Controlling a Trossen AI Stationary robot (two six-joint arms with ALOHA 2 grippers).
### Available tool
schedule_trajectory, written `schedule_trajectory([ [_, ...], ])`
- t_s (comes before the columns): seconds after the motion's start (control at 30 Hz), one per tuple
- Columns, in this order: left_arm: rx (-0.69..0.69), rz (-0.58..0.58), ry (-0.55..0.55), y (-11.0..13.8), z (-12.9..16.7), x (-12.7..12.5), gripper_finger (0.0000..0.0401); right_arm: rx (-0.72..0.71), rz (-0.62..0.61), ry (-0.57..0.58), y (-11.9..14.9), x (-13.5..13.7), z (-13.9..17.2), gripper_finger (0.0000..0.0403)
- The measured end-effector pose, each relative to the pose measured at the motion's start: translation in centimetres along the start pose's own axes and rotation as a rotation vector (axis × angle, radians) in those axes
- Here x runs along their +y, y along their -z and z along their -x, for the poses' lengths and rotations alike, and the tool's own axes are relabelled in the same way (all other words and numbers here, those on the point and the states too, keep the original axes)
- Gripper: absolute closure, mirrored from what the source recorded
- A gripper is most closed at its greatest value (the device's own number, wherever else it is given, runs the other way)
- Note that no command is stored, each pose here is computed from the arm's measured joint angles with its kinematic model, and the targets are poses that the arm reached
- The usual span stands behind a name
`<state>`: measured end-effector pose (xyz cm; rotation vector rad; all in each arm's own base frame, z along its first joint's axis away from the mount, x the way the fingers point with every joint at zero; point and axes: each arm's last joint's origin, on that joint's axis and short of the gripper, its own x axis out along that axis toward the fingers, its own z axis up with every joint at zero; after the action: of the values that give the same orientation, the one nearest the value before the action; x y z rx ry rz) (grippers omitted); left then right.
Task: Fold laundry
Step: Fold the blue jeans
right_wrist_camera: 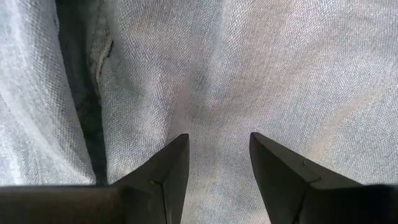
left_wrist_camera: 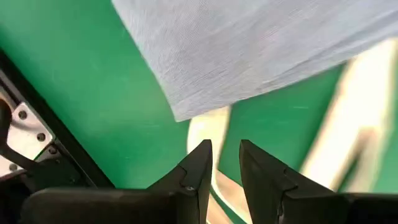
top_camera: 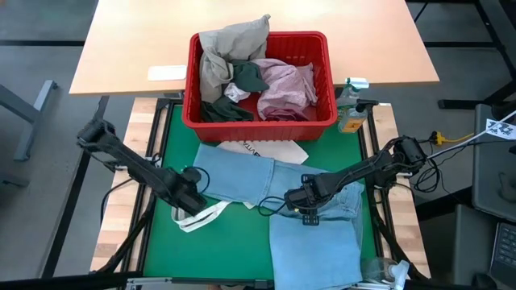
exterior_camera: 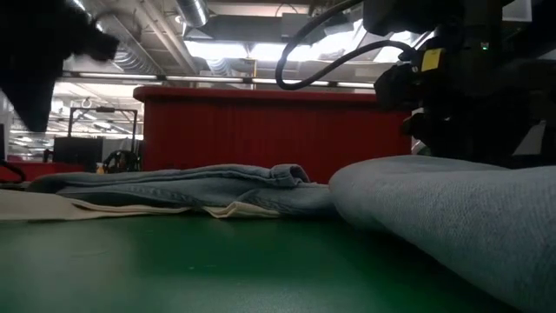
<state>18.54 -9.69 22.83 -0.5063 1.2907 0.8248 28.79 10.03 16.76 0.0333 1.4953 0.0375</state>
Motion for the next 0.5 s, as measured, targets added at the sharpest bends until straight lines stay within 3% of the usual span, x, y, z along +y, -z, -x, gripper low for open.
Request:
schedule_trajectory([
  [0.2,-0.159,0.049,0.132,-0.8,4.5,4.2,0.0324,0.0,0.0,0.0,0.0,0.0,0.0,0.0233],
  [0.37,-0.298,0.099,0.191,-1.1,6.0,6.9,0.0324,0.0,0.0,0.0,0.0,0.0,0.0,0.0233],
  [0.5,-0.316,0.127,0.193,-1.4,6.2,7.7,0.0317,0.0,0.0,0.0,0.0,0.0,0.0,0.0233],
])
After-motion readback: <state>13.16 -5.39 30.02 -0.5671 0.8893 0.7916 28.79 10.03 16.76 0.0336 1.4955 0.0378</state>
